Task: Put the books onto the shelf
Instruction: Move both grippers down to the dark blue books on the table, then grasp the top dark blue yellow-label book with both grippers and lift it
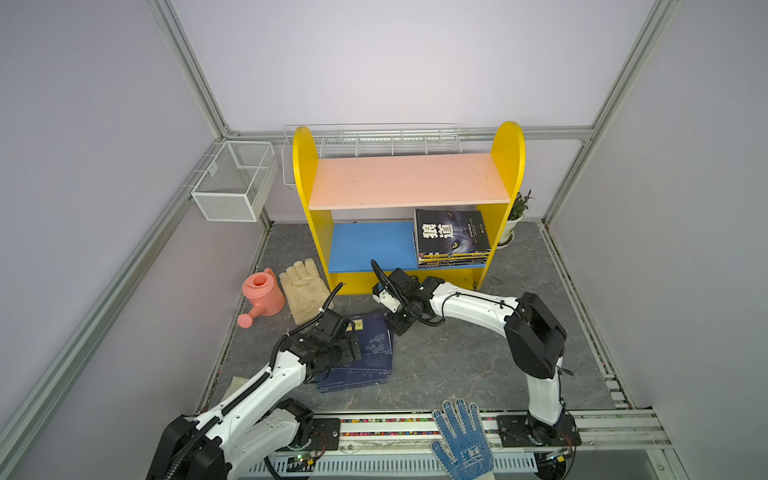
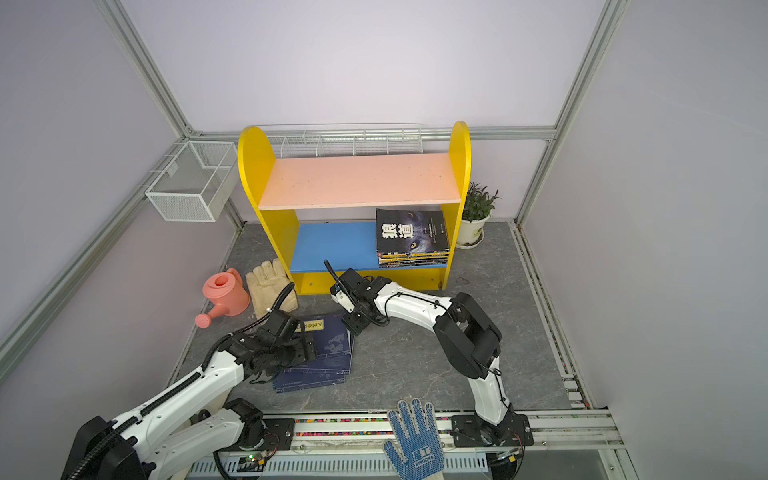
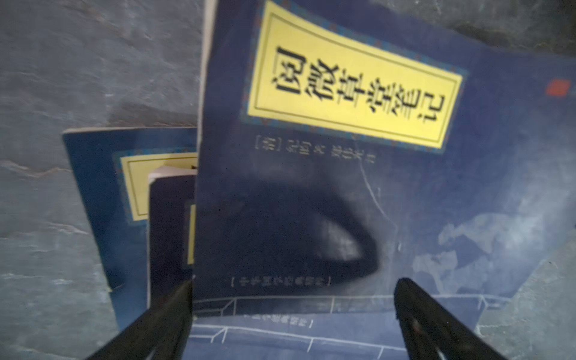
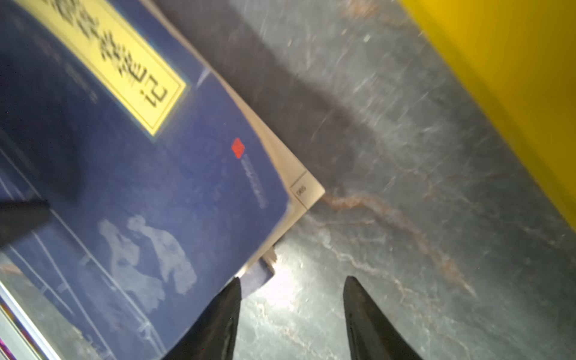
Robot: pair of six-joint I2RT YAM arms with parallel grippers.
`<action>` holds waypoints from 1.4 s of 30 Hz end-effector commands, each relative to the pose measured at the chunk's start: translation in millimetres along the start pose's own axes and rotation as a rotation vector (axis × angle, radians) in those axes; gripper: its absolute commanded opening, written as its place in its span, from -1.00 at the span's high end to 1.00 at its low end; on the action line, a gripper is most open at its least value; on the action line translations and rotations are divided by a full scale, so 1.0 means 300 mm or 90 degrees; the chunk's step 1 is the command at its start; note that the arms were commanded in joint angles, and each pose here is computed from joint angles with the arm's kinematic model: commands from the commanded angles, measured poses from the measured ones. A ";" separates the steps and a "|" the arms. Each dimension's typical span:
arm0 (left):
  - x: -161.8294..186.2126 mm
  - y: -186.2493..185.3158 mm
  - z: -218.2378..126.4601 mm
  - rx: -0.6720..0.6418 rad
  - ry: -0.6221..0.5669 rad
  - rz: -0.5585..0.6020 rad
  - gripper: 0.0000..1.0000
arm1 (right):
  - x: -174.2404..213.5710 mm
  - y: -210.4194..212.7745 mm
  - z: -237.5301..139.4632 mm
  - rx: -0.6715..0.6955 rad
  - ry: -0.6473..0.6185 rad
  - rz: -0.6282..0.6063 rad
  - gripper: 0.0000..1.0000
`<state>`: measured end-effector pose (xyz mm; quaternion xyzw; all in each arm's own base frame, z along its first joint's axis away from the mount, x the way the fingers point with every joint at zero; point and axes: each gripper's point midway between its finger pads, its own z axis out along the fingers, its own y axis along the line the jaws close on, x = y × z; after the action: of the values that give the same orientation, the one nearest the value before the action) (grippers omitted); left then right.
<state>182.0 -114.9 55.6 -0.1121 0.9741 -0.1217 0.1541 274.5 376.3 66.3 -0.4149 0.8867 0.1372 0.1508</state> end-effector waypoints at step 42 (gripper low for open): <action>-0.072 0.013 -0.002 -0.011 -0.061 -0.023 -0.75 | -0.002 0.111 0.051 -0.228 0.027 0.052 0.03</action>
<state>197.5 -112.0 63.7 -0.1241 0.9657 -0.1250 0.1907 256.5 394.9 57.8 -0.3866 0.8776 0.2772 0.0597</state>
